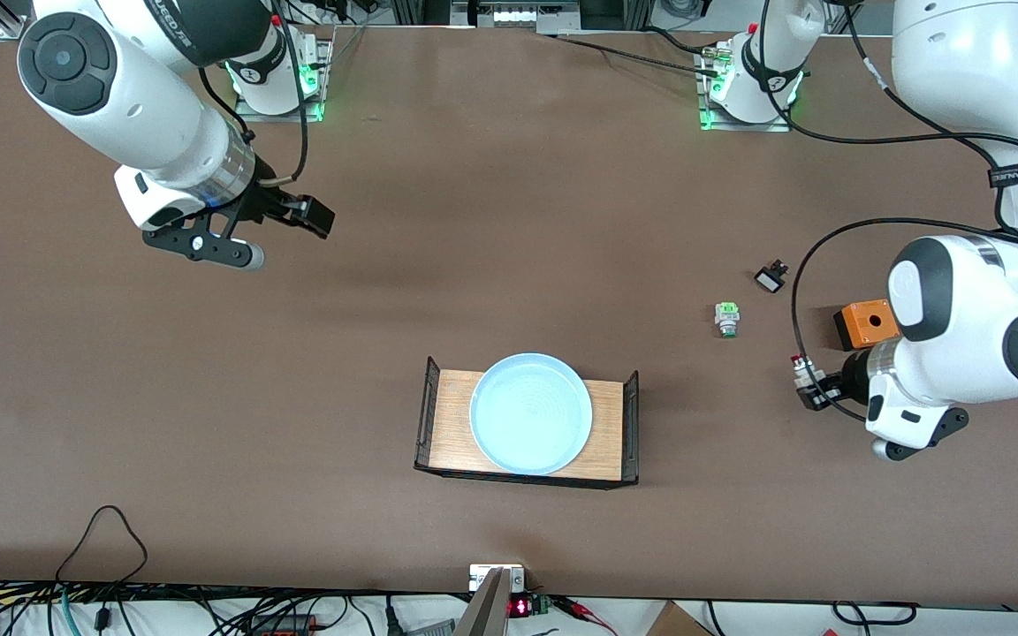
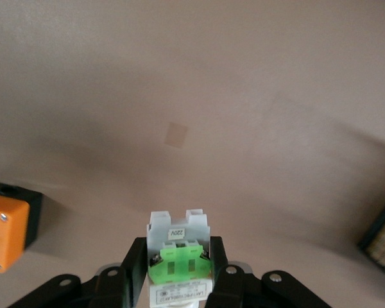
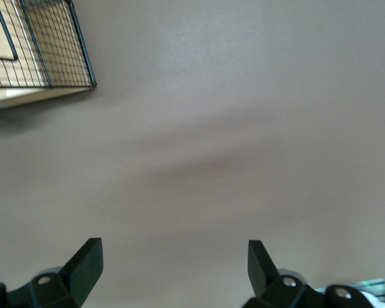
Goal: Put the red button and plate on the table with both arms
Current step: 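Carry the button toward the orange box while the right gripper reaches out, then lower the button onto the table while the right gripper nears the plate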
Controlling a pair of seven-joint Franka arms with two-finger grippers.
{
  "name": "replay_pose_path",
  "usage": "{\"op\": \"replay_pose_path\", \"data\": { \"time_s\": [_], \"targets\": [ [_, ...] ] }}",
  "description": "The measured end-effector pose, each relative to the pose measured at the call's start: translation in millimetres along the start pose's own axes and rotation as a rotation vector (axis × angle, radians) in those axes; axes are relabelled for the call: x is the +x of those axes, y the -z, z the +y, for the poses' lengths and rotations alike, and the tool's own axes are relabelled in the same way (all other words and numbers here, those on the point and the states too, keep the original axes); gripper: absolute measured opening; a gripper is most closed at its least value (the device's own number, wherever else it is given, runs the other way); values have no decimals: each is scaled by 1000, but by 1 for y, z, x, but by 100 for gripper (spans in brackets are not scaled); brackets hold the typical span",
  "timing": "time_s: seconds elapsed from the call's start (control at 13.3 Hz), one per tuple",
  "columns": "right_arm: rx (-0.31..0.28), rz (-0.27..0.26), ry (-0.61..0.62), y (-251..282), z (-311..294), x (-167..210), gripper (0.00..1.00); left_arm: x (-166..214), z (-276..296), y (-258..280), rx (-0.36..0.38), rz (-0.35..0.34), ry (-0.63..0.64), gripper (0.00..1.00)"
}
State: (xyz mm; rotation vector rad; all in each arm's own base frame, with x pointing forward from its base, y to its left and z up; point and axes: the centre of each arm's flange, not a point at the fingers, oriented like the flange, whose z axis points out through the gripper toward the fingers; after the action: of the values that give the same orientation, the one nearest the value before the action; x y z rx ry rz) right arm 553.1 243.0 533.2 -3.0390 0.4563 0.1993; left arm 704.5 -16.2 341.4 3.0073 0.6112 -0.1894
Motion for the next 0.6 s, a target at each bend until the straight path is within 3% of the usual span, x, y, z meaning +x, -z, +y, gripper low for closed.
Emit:
{"op": "replay_pose_path", "data": {
  "time_s": [0.3,0.6],
  "targets": [
    [40,45,-158,-23,-54,-13,100,12,-38,-47,-18,-14,-140,44],
    [98,90,-298,-54,-121,-25,100,23,-55,-94,-11,-14,-199,44]
  ]
}}
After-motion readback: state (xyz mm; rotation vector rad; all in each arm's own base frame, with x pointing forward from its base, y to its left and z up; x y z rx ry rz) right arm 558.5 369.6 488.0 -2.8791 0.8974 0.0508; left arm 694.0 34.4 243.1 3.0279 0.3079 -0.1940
